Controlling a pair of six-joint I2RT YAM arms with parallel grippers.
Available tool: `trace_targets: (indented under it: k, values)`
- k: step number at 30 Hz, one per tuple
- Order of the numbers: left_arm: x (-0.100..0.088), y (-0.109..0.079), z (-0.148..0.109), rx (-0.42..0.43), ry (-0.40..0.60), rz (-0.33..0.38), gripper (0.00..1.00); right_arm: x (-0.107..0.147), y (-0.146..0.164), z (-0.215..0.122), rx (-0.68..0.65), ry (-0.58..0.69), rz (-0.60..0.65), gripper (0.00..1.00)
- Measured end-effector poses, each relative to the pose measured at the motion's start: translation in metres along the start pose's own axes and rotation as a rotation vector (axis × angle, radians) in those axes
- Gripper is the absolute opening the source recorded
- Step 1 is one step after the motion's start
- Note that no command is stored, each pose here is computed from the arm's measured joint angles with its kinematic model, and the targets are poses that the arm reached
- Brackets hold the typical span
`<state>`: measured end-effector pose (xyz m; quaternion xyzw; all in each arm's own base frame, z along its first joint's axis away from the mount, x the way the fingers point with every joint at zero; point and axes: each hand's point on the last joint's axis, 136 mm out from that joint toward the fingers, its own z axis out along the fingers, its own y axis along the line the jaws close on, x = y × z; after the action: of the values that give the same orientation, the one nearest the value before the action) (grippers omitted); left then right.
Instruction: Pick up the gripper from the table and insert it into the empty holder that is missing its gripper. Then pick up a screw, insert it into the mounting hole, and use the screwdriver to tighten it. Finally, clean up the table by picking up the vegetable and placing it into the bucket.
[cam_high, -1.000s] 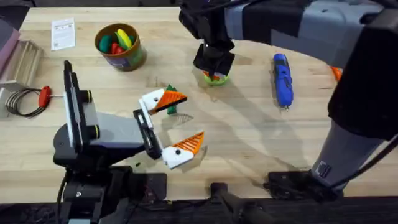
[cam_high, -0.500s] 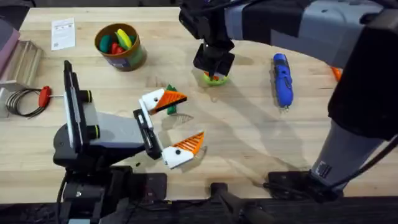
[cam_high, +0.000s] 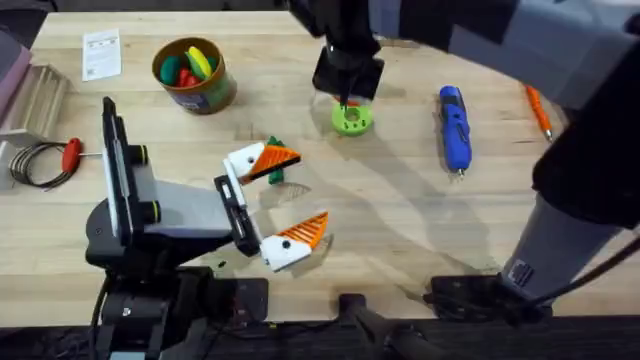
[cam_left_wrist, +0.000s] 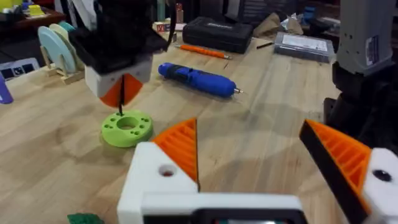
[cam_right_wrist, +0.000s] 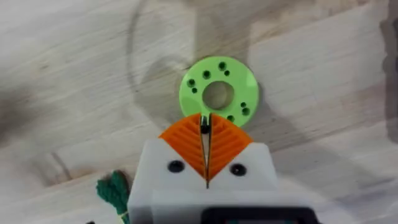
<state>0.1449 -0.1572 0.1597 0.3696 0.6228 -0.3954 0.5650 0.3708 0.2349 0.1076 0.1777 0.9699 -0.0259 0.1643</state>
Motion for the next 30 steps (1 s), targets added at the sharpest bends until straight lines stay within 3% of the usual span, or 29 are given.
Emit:
trace_targets:
  k: [11, 22, 30]
  values:
    - [0.0, 0.0, 0.0, 0.0, 0.0, 0.0, 0.985, -0.03, 0.011, -0.092, -0.185, -0.115, -0.308, 0.006]
    - [0.0, 0.0, 0.0, 0.0, 0.0, 0.0, 0.986, 0.002, 0.007, -0.171, -0.455, -0.122, -0.798, 0.006]
    - [0.0, 0.0, 0.0, 0.0, 0.0, 0.0, 0.986, 0.029, -0.019, -0.202, -0.531, -0.1, -1.016, 0.006]
